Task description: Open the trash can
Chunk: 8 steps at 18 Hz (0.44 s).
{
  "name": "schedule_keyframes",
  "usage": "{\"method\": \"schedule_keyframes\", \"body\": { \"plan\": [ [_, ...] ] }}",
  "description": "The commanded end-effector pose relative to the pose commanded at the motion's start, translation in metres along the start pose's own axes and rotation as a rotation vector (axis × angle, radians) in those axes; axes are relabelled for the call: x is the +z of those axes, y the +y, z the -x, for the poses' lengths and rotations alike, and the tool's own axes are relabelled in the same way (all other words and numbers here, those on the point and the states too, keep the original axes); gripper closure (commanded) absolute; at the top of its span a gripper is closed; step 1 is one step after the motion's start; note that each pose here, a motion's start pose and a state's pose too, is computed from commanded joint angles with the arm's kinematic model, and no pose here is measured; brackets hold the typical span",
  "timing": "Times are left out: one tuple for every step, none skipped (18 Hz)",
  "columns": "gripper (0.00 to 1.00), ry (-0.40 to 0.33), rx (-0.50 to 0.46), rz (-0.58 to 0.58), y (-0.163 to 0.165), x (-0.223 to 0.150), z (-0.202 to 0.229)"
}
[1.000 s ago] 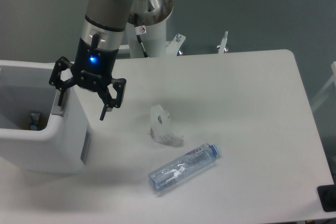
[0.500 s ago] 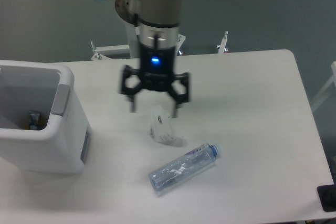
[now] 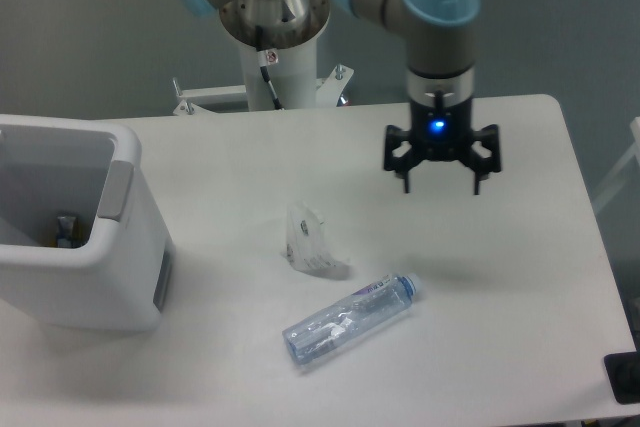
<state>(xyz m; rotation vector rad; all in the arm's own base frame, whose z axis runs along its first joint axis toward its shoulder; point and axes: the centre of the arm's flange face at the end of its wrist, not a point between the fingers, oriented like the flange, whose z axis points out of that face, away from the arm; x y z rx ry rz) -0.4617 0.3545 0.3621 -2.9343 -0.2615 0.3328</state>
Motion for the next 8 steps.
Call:
{"method": "schedule_keyframes", "body": {
  "plan": [
    [0.00,0.001,0.043,0.003,0.001,0.001,0.001],
    [0.00,0.003,0.087,0.004,0.001,0.002,0.000],
    [0.00,0.007,0.124,0.007,0.003,0.004,0.000],
    [0.00,0.010,0.153,0.010,0.004,0.005,-0.002],
    [0.00,0.018,0.172,0.021,0.006,0.011,-0.003],
    [0.00,0.015,0.180,0.042,0.008,0.016,-0.003],
    [0.00,0.014,0.182,0.045,0.008,0.016,-0.003],
    [0.00,0.013,0.180,0.045,0.009,0.016,-0.002]
  ]
}}
